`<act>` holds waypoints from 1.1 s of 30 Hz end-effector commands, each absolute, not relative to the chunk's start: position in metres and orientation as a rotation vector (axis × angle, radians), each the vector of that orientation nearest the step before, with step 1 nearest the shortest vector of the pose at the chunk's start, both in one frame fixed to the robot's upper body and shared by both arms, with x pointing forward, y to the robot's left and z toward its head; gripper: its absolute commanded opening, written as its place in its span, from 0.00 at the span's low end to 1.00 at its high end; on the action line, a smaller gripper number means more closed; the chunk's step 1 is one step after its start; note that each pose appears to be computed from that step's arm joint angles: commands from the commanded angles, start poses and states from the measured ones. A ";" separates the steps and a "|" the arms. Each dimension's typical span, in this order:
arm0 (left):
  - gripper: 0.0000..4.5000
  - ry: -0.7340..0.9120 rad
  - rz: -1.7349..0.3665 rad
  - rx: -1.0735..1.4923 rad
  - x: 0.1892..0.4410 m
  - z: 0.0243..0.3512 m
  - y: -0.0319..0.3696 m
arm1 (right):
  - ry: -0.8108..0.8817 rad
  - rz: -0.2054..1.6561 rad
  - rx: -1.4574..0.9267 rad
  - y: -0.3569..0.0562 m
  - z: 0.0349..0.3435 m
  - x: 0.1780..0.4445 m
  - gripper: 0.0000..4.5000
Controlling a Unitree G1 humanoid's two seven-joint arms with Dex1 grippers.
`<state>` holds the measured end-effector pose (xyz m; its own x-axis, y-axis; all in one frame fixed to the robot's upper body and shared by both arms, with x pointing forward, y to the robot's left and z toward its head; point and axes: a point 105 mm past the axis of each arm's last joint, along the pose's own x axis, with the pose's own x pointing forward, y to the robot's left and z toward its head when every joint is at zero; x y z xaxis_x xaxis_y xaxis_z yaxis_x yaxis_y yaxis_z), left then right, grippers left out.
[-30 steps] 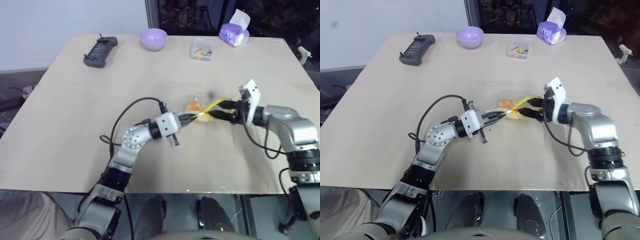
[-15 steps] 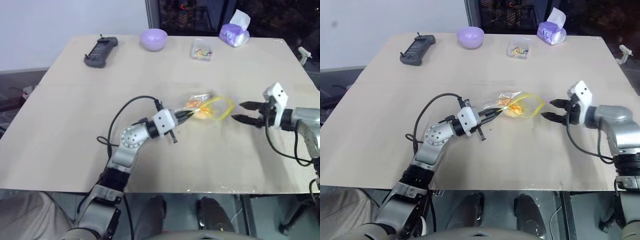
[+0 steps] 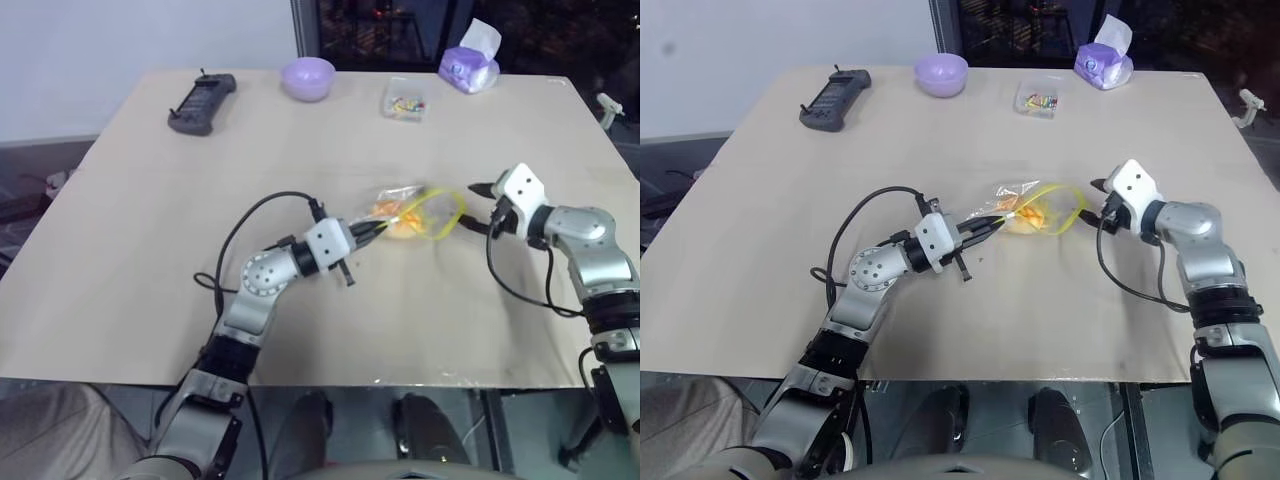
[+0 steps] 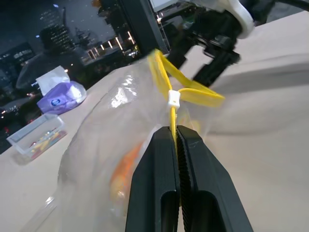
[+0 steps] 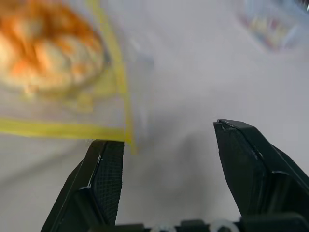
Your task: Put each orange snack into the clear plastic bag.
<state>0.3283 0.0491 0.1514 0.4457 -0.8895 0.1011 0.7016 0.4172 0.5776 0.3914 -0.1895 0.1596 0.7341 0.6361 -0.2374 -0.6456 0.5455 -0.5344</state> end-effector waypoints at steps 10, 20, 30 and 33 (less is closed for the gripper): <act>0.00 -0.461 -1.031 0.509 0.326 0.157 0.049 | -0.030 0.816 -0.681 -0.187 0.165 0.382 0.01; 0.00 -0.562 -0.787 0.609 0.370 0.205 0.059 | -0.175 0.573 -0.675 -0.209 0.226 0.406 0.01; 0.00 -0.657 -0.759 0.666 0.380 0.233 0.051 | -0.224 0.627 -0.730 -0.205 0.257 0.394 0.01; 0.00 -0.612 -0.812 0.671 0.373 0.213 0.050 | -0.159 0.664 -0.733 -0.206 0.236 0.387 0.07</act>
<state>0.3805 0.0542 0.2079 0.5800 -0.7841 0.2208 0.4556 0.5370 0.7100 0.3928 -0.2073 0.2270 0.7938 0.5996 -0.1016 -0.5117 0.5683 -0.6444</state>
